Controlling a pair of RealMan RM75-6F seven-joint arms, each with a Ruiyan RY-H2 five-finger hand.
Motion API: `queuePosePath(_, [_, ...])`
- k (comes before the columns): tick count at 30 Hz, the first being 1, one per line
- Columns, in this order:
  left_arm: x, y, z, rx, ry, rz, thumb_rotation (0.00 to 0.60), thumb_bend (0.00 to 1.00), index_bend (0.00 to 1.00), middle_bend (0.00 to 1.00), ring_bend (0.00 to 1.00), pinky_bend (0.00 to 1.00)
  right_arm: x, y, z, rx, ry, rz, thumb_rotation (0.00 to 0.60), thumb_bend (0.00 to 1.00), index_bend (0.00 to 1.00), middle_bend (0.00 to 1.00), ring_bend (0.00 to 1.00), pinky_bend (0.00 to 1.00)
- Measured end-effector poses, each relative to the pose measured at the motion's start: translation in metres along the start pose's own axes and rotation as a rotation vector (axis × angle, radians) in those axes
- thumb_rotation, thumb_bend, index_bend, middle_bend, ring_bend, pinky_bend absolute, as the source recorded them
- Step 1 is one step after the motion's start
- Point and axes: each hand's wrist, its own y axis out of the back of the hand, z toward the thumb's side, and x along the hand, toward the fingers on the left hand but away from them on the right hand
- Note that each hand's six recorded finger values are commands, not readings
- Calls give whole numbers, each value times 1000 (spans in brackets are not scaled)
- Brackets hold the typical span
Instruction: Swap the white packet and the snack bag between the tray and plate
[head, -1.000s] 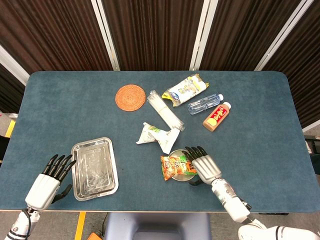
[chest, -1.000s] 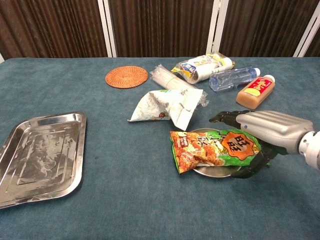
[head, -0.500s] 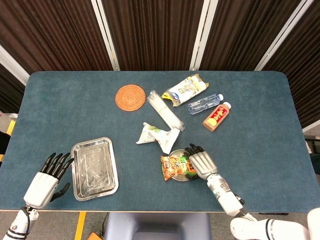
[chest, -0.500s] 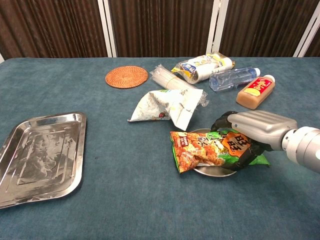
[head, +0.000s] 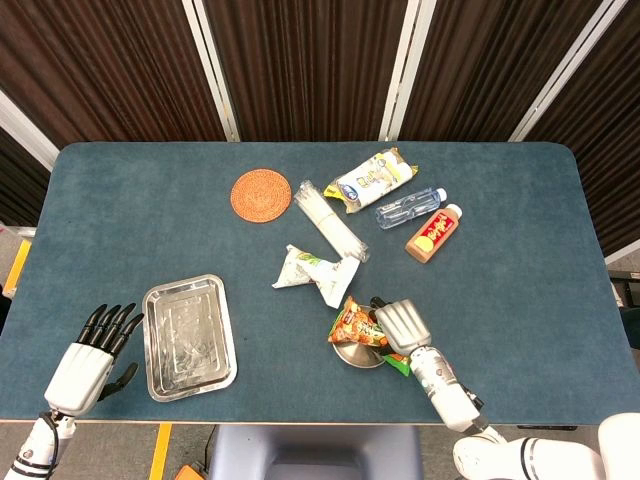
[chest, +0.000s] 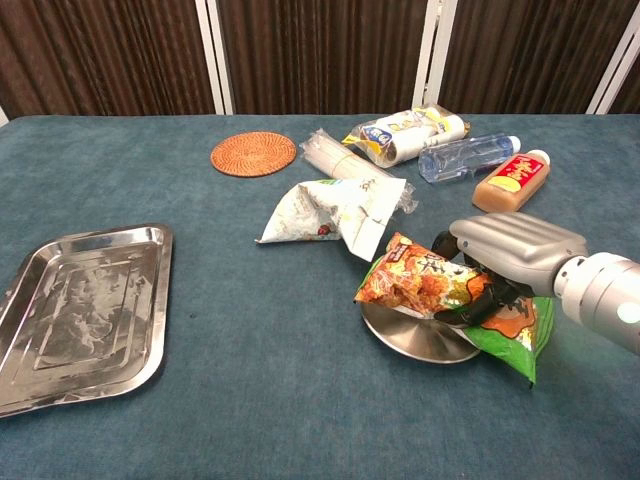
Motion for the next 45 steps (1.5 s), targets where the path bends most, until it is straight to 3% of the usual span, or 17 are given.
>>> queuePosePath(7, [0,0,0,-1,4,0,600,357,0,0,0,34,6,14,-2,-20,5,-47,600,411,812,693,693,801])
queuePosePath(16, [0,2,0,0,4,5,600,354,0,0,0,35,29,52,13,-68,67,-128,600,411,812,693,693,801])
queuePosePath(22, [-1,3,1,0,-3,4,600,354,0,0,0,35,32,61,49,-58,155,-125,600,411,811,693,687,797])
queuePosePath(33, [-4,11,-6,-10,11,22,600,356,0,0,0,35,1,40,157,12,283,-103,600,410,748,693,623,743])
queuePosePath(36, [-4,12,-8,-14,15,23,600,355,0,0,0,35,-10,34,172,38,276,-103,600,410,607,657,560,688])
queuePosePath(38, [-3,13,-9,-17,18,23,600,354,0,0,0,35,-14,29,177,35,269,-83,600,410,344,520,450,578])
queuePosePath(41, [-3,12,-9,-18,19,21,600,354,0,0,0,35,-18,24,184,6,271,-42,600,400,26,308,264,406])
queuePosePath(45, [-3,13,-10,-20,20,24,600,353,0,0,0,35,-20,26,190,-4,281,-16,600,276,0,113,65,208])
